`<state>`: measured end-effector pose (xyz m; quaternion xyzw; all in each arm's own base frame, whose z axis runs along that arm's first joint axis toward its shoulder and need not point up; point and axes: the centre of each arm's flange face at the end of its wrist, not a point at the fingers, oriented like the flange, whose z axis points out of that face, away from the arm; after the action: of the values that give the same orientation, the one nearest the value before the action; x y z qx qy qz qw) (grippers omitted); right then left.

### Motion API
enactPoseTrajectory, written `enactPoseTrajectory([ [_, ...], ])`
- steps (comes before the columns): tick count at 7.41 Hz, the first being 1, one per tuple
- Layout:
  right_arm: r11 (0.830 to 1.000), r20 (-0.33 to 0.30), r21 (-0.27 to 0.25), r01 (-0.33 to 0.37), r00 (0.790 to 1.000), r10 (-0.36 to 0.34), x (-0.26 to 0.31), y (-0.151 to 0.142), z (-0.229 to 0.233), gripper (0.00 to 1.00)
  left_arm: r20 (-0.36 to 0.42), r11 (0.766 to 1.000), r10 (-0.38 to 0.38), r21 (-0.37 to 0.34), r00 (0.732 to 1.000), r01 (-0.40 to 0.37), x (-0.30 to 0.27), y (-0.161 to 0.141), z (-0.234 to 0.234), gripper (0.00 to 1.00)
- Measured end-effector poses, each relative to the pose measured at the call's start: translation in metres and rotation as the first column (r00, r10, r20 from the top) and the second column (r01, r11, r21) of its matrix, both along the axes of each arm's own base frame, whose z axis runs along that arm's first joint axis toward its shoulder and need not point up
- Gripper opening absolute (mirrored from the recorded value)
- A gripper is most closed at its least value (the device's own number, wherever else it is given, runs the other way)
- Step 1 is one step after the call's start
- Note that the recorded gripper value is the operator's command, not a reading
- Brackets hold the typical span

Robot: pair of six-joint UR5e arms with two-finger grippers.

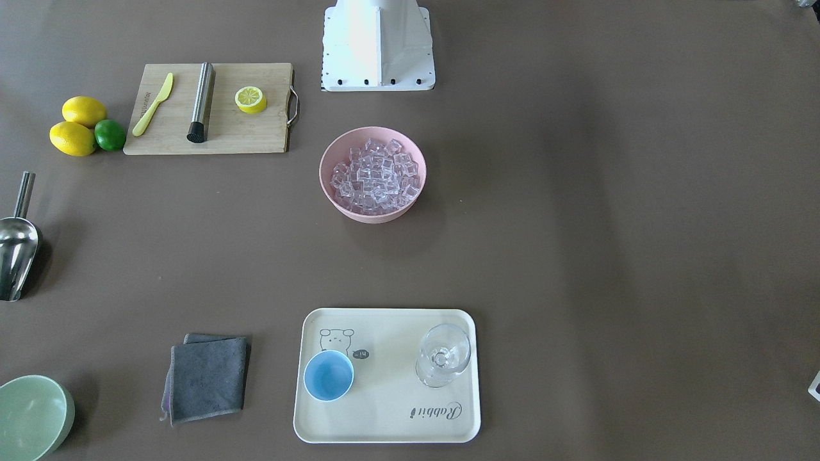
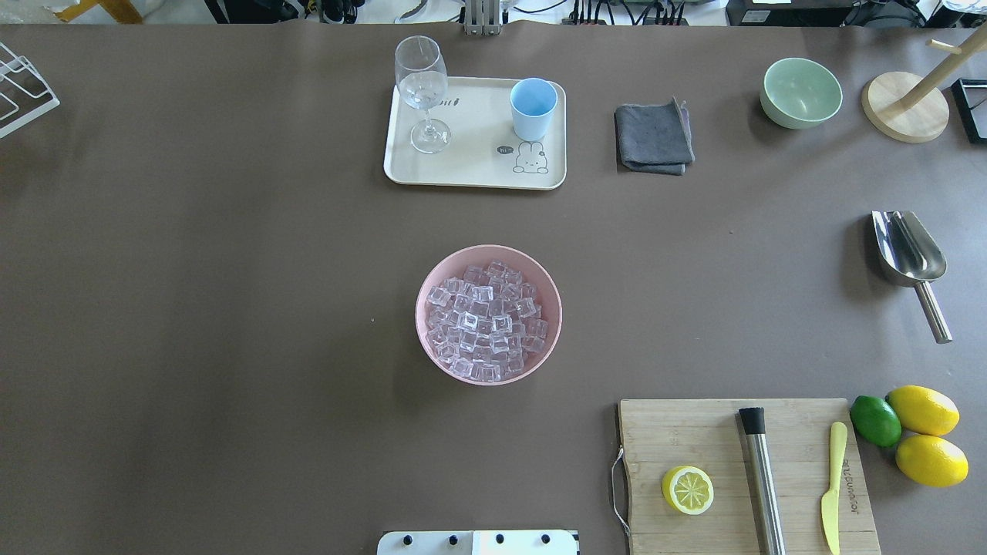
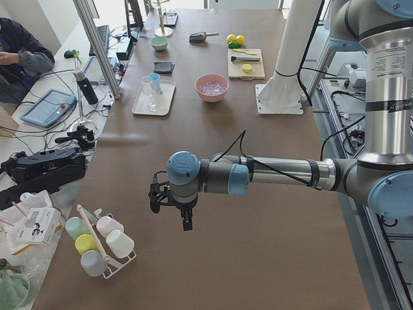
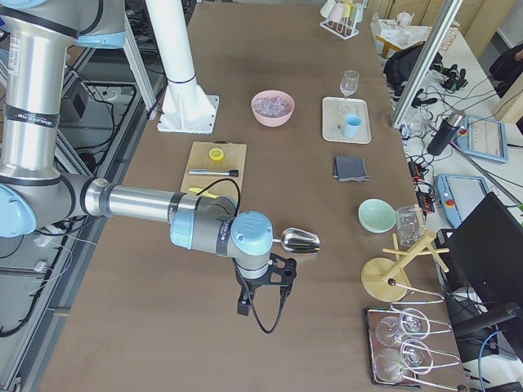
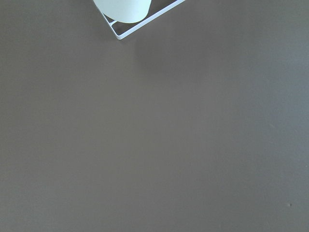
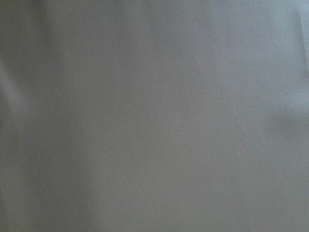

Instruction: Put ice in cup with scoop

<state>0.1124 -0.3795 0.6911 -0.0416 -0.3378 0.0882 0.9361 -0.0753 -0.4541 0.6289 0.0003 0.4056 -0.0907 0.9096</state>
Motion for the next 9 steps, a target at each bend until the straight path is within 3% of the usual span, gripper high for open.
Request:
enactPoseTrajectory([
  [6, 1.000, 0.036, 0.004, -0.003, 0.999, 0.002, -0.002, -0.009, 0.000, 1.00, 0.000, 1.000, 0.003, -0.008, 1.000, -0.003, 0.002, 0.000, 0.001, 0.98],
  [9, 0.998, 0.056, 0.067, -0.008, 0.998, 0.004, -0.004, -0.015, -0.033, 1.00, 0.028, 0.995, 0.097, 0.029, 0.995, -0.098, 0.045, -0.017, -0.013, 0.98],
])
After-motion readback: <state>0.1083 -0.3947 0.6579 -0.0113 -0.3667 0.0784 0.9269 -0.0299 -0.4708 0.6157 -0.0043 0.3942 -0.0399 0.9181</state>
